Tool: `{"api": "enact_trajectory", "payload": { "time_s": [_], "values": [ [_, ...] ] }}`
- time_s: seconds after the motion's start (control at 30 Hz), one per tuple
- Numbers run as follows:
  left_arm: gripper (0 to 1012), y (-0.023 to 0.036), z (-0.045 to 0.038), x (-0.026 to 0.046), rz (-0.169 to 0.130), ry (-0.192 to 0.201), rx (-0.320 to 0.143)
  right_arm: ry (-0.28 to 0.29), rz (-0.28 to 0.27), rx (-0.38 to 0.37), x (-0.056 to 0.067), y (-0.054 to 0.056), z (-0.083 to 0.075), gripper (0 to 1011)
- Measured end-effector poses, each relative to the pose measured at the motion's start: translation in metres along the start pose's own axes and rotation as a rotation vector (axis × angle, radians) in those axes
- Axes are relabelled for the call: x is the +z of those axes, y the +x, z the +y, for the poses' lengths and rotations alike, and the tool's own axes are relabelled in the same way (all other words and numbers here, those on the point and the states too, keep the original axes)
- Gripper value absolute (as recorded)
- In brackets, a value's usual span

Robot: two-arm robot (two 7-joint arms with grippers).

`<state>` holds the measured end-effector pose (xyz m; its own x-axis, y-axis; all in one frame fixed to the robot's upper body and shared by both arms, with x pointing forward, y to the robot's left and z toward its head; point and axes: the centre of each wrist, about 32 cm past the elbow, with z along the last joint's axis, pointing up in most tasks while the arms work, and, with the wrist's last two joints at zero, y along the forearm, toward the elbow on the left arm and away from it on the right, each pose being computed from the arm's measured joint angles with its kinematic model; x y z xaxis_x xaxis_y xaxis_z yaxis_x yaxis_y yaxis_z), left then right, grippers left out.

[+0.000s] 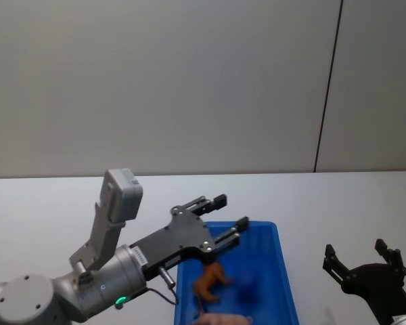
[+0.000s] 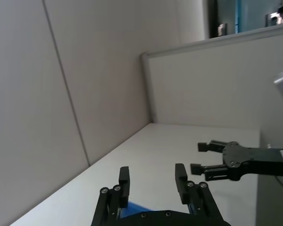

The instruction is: Pick up the two dolls from the table and place them into the box.

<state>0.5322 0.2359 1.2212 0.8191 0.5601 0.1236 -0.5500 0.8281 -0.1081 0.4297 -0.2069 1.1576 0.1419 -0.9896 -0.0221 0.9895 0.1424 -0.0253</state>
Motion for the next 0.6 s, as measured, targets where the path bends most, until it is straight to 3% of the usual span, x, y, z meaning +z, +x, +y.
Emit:
{"api": "enact_trajectory", "payload": {
  "time_s": [0.2,0.4,0.6],
  "values": [
    [758,0.0020,-0.0121,0.0016,0.007,-0.024,-0.068,0.000,0.000,0.000,0.000,0.000,0.000,1001],
    [937,0.0028,-0.0184,0.0024,0.010,-0.037,-0.104,0.000,0.000,0.000,0.000,0.000,0.000,1001],
    [1001,0.0035,-0.0234,0.0033,0.012,-0.047,-0.130,0.000,0.000,0.000,0.000,0.000,0.000,1001]
  ]
}}
